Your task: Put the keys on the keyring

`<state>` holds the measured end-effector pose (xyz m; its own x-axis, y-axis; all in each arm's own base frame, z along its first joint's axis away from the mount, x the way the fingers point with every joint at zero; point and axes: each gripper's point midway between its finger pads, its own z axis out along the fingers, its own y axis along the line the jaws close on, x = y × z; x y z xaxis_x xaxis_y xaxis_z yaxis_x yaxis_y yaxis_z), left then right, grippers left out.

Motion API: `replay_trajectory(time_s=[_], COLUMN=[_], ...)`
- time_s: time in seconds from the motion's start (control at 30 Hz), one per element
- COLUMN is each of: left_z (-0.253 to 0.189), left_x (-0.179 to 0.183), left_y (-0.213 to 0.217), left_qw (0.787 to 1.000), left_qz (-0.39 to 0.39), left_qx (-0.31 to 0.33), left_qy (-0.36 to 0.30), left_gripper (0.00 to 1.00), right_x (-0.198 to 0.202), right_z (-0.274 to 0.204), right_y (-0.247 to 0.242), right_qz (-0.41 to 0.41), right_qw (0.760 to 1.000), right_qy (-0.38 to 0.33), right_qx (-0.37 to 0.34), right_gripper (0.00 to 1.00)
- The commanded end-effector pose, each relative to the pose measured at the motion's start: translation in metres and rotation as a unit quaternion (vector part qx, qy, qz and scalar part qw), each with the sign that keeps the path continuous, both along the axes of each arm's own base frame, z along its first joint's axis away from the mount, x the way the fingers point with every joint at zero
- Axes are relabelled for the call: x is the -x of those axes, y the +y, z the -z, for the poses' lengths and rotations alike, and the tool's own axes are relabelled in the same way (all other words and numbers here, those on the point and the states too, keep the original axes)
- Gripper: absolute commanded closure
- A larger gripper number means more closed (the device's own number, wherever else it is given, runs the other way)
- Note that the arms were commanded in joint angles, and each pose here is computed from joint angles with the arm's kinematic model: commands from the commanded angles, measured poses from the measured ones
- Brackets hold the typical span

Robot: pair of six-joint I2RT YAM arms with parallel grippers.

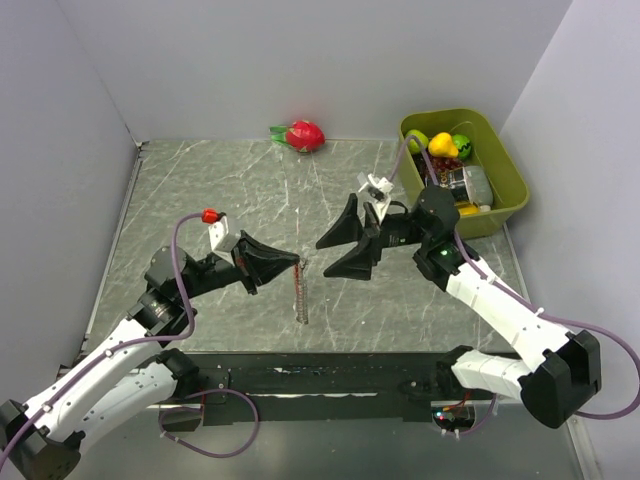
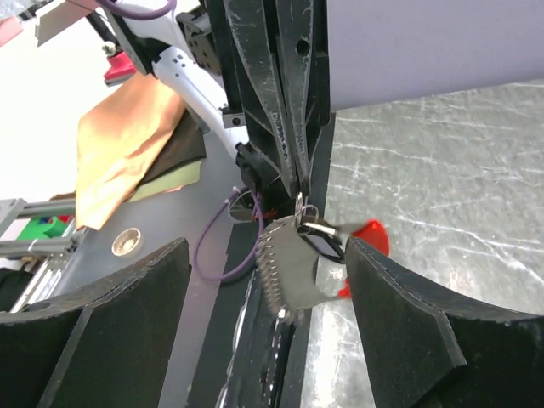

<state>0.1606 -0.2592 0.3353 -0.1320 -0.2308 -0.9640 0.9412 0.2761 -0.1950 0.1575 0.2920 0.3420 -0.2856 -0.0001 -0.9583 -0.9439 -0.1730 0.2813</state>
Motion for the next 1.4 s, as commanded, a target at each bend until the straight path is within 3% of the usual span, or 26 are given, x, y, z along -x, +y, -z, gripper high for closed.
replay_trajectory(time_s=[0.0, 0.23, 0.43, 0.53, 0.57, 0.67, 1.37], left_z=[-0.044, -0.053, -0.055, -0.056, -0.056, -0.057, -0.062], left_x=[0.014, 0.021, 0.023, 0.023, 0.023, 0.023, 0.022], left_y=[0.003, 0.004, 0.005, 0.006, 0.006, 0.007, 0.011], left_qw=[0.996, 0.993, 0.993, 0.993, 0.993, 0.993, 0.992], left_qz=[0.021, 0.033, 0.036, 0.034, 0.033, 0.031, 0.015], left_qx=[0.068, 0.085, 0.087, 0.088, 0.088, 0.089, 0.091], left_qy=[-0.058, -0.073, -0.075, -0.076, -0.075, -0.077, -0.08], left_gripper=[0.99, 0.99, 0.99, 0.99, 0.99, 0.99, 0.99], right_x=[0.007, -0.002, -0.006, -0.006, -0.005, -0.003, 0.003], right_z=[-0.02, -0.008, -0.005, -0.003, -0.002, 0.001, 0.05], right_y=[0.017, 0.028, 0.032, 0.033, 0.034, 0.034, 0.039], right_qz=[-0.002, 0.018, 0.017, 0.015, 0.01, 0.003, -0.025], right_qw=[0.999, 0.999, 1.0, 1.0, 1.0, 1.0, 0.995], right_qy=[-0.036, -0.029, -0.019, -0.015, -0.014, -0.013, -0.031], right_qx=[-0.013, 0.004, 0.007, 0.008, 0.009, 0.013, 0.086], right_gripper=[0.21, 0.32, 0.56, 0.73, 0.85, 1.0, 1.0])
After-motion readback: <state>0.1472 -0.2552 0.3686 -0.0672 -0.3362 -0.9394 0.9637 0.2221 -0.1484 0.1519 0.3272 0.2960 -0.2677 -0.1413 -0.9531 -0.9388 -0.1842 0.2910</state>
